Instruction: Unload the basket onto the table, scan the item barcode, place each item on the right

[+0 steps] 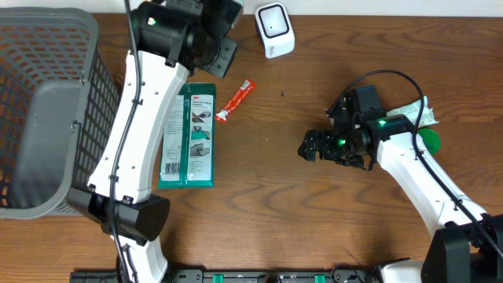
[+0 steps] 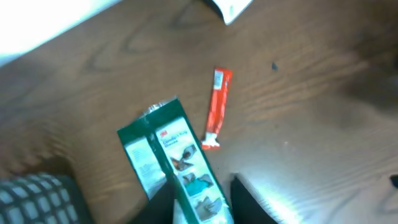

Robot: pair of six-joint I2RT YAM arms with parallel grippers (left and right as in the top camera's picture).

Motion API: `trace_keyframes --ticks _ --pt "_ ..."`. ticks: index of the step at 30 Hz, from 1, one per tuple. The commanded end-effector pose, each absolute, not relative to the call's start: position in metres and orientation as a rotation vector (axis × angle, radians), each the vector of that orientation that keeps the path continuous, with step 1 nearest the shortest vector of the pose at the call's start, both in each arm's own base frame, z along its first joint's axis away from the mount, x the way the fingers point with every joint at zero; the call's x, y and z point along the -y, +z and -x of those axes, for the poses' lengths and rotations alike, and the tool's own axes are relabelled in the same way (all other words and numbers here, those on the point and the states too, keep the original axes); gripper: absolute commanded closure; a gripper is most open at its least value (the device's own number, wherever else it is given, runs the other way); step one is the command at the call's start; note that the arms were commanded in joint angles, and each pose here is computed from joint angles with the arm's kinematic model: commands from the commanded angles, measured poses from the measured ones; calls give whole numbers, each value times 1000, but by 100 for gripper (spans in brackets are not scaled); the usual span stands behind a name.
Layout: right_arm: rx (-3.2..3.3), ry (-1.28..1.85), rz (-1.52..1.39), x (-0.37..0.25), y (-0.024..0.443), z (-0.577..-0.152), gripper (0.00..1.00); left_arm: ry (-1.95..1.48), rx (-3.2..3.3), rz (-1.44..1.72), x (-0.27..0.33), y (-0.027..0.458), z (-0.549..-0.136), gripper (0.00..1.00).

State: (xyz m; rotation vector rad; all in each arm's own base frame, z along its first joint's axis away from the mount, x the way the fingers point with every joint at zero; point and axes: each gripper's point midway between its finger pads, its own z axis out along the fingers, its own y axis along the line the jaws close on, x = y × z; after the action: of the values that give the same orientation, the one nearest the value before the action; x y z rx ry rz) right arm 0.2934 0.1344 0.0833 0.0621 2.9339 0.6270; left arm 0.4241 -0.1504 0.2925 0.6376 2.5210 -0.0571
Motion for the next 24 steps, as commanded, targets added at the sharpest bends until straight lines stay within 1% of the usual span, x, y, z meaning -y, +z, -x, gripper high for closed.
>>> trace_keyframes --ticks 1,3,6,8,14,24 --pt "-2921 625 -36 -136 87 -295 1 -56 -2678 -700 152 236 -418 62" --pt "-2921 625 -36 -136 87 -295 1 -63 -2748 -723 153 211 -414 57" --pt "-2921 625 -35 -136 87 -295 1 -59 -2826 -749 153 182 -407 51" --pt "-2921 625 -35 -136 87 -295 1 -63 -2870 -765 153 162 -405 51" --pt "-2921 625 -36 -136 87 -295 1 -231 -2917 -834 175 112 -403 51" --pt "-2921 625 -36 -136 87 -295 1 -227 -2988 -875 183 37 -409 51"
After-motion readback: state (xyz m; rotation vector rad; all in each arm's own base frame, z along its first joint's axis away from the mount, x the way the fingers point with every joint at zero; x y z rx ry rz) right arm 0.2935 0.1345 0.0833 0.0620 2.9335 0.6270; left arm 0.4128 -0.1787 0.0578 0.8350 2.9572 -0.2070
